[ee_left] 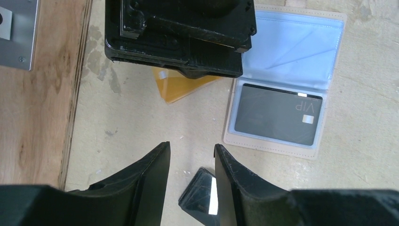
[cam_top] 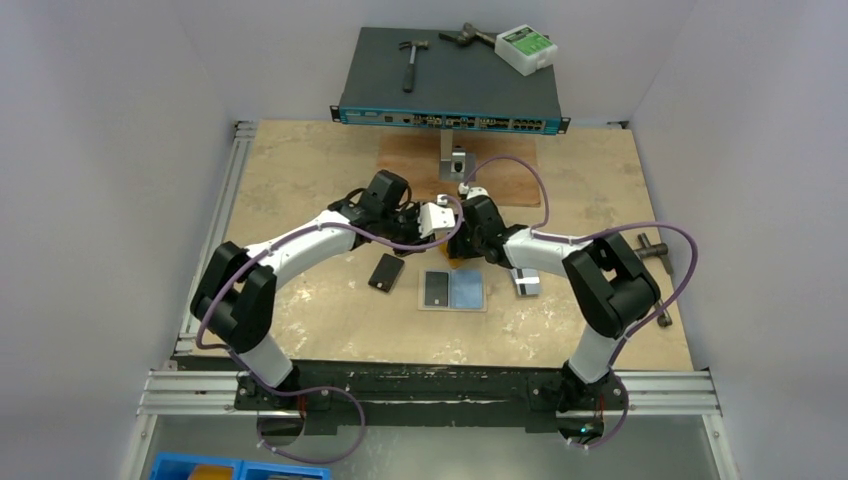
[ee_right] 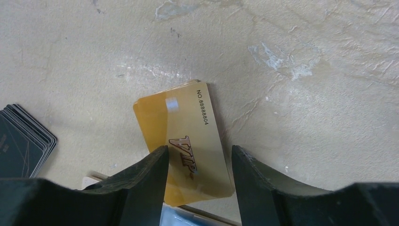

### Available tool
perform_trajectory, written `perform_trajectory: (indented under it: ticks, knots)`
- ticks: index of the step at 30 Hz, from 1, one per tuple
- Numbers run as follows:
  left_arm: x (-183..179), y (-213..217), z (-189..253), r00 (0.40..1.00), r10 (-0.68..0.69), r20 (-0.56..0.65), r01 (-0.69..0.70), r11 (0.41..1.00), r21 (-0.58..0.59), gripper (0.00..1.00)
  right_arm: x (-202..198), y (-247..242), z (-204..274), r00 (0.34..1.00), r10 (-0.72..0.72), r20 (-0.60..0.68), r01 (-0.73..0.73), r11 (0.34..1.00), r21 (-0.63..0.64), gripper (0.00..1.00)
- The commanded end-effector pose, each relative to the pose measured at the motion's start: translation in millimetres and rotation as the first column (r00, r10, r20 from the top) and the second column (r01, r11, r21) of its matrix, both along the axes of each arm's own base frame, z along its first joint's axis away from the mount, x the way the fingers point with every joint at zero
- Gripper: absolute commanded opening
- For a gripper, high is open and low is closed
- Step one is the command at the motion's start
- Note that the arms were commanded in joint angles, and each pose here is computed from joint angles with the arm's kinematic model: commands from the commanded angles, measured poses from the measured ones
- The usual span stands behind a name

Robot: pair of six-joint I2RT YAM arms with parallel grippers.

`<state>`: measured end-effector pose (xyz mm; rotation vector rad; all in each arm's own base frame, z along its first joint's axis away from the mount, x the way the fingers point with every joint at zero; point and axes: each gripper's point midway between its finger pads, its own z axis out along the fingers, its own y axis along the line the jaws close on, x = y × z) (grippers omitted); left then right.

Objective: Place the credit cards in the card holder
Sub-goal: Pick up the credit card from the center of the board.

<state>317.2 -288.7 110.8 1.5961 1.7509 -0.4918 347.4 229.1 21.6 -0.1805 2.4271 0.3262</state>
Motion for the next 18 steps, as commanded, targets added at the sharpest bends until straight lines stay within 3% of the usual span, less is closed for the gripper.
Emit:
perform_trajectory:
  ticks: [1, 5, 18]
  knots:
    - [-8.5, 1.5, 27.2, 1.0, 0.007, 0.008, -0.007, 0.998, -0.062, 0.39, -14.5, -30.1, -29.9, 0.997, -0.066, -0.048, 0.057, 0.982, -0.179, 0.48]
    - [-10.1, 3.4, 31.2, 1.0, 0.01, 0.006, -0.01, 0.998, -0.064, 0.39, -16.1, -33.3, -30.5, 0.992, -0.113, -0.051, 0.1, 0.974, -0.203, 0.43]
    - [-14.4, 7.2, 29.4, 1.0, 0.014, -0.013, -0.015, 0.998, -0.063, 0.39, -22.2, -36.7, -26.2, 0.977, -0.2, -0.072, 0.196, 0.979, -0.06, 0.4]
